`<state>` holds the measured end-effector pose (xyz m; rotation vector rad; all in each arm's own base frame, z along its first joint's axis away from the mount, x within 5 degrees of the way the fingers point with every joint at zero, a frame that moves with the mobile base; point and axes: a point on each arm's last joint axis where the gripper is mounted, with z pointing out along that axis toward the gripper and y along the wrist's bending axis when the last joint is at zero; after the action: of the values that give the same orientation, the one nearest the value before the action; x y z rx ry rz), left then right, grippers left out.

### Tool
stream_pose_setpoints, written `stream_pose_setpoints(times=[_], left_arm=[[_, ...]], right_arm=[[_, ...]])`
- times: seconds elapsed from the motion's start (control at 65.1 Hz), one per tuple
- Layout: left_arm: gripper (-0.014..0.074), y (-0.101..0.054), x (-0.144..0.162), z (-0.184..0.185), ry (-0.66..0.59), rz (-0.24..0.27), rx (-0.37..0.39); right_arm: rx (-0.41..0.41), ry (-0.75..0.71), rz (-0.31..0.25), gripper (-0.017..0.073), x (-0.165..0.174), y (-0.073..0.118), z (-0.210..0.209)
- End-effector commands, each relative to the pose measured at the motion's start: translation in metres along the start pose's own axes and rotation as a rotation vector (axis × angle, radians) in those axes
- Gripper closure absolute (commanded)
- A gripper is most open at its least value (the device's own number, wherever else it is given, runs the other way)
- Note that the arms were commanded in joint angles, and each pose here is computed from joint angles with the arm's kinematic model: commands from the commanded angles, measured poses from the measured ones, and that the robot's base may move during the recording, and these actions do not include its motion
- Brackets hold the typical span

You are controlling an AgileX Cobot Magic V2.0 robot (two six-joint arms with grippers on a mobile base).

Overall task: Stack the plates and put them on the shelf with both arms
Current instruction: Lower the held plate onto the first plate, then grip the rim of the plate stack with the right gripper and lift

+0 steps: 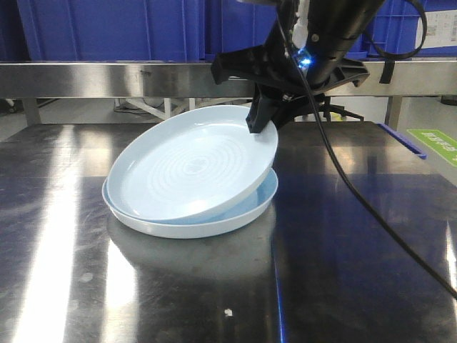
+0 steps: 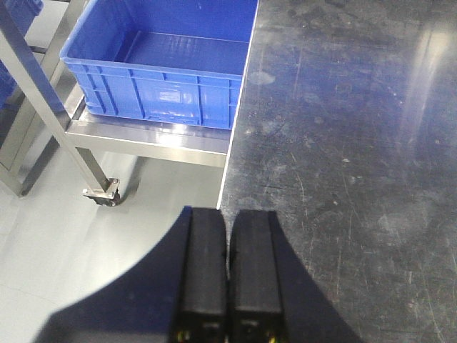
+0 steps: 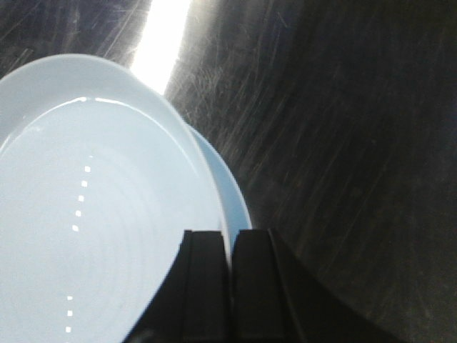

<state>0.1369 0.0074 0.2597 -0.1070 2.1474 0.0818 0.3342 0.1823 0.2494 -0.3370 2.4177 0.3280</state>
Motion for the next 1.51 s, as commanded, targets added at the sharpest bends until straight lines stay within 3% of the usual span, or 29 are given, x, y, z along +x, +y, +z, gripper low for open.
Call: stream_pose_setpoints(times=[0.0, 0.092, 0.246, 0.323, 0.952, 1.029, 1.137, 1.167, 1.213, 1.49], left_arm=[[0.0512, -0.002, -0.015, -0.004, -0.094, -0.004, 0.02], [0.0512, -0.002, -0.015, -0.004, -0.094, -0.004, 0.02], [0.0512, -0.002, -0.015, -0.004, -0.094, -0.004, 0.02], [0.0512, -0.002, -0.015, -0.004, -0.094, -0.004, 0.02], [0.0512, -0.002, -0.015, -0.004, -0.094, -0.004, 0.02], [0.0512, -0.002, -0.015, -0.004, -0.094, -0.004, 0.02], [0.0511, -0.002, -0.015, -0.004, -0.094, -0.004, 0.02], [0.0512, -0.002, -0.015, -0.004, -0.094, -0.004, 0.02], [0.0512, -0.002, -0.015, -0.004, -0.094, -0.004, 0.02], [0.0512, -0.002, -0.015, -0.004, -0.094, -0.004, 0.02]], right_arm=[[-0.032, -0.146, -0.005, 0.0501, -0.024, 0.005, -0.021], [-0.032, -0.143, -0.005, 0.0398, -0.023, 0.005, -0.02], [-0.03, -0.134, -0.005, 0.0059, -0.022, 0.005, -0.02], [-0.027, -0.121, -0.005, 0.0006, -0.021, 0.005, -0.019], [0.006, 0.025, -0.005, 0.0166, -0.001, 0.0, 0.019], [0.007, 0.03, -0.005, 0.0265, -0.001, 0.0, 0.02], [0.006, 0.025, -0.005, 0.0501, -0.001, 0.0, 0.02], [0.004, 0.019, -0.005, 0.0526, -0.002, 0.0, 0.02], [0.002, 0.007, -0.005, 0.049, -0.003, 0.001, 0.019], [0.019, -0.155, -0.079, 0.0503, -0.026, -0.003, -0.027]])
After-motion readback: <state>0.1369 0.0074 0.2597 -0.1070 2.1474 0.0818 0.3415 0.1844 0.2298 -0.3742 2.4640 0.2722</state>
